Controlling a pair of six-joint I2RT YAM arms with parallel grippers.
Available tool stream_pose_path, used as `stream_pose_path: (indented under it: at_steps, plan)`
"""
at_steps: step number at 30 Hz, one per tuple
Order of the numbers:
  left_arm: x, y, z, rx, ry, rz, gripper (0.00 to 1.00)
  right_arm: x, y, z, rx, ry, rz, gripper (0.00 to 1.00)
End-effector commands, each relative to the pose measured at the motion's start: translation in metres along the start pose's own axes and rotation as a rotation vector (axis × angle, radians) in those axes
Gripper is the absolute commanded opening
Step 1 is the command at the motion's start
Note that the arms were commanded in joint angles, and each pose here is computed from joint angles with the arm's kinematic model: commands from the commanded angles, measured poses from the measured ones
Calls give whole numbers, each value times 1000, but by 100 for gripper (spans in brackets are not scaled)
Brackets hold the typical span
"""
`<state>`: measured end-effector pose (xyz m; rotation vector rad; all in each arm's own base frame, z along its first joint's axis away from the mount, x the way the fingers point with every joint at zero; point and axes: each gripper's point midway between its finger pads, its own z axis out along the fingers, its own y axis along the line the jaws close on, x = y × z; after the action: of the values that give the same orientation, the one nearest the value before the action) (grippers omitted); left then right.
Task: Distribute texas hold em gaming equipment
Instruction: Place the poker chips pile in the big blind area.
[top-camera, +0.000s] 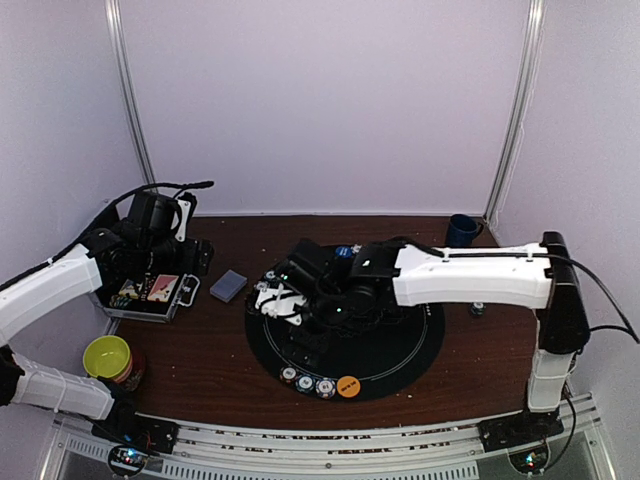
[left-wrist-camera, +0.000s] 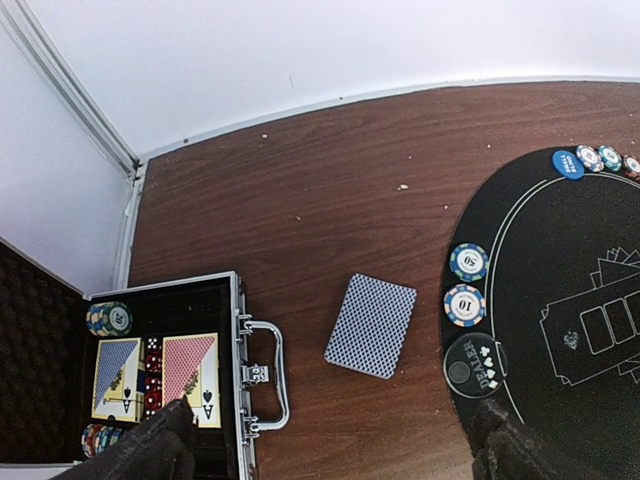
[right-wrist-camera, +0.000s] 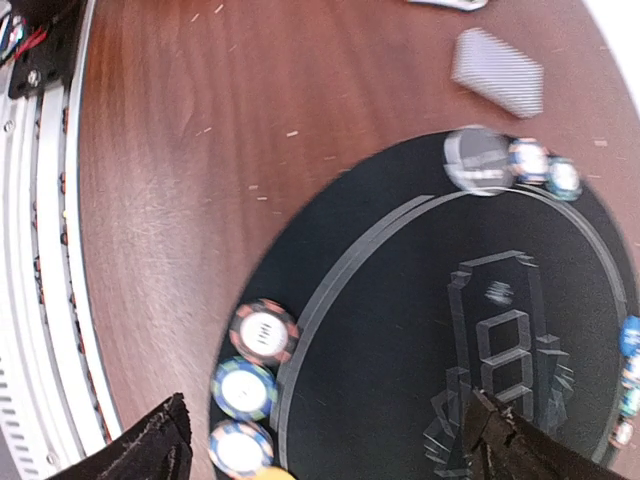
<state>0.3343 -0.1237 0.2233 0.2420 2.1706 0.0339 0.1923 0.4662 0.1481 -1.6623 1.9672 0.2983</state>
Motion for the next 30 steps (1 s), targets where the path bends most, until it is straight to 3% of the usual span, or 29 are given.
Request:
stream_pose_path:
  at_steps: [1, 10, 15, 26, 30]
  plan:
    - [-3, -2, 5, 8, -17, -10, 98, 20, -54, -40, 138, -4, 51, 98]
    - [-3, -3, 6, 16, -15, -11, 98, 125, -168, -112, 358, 20, 313, 100]
    - [-4, -4, 6, 23, -14, -8, 98, 179, -218, -146, 624, 90, 390, 100]
    - [-1, -6, 10, 25, -2, -5, 98, 98, -240, -151, 520, -20, 444, 100]
    - [-3, -6, 7, 30, -11, -9, 98, 99, -256, -151, 562, 23, 485, 100]
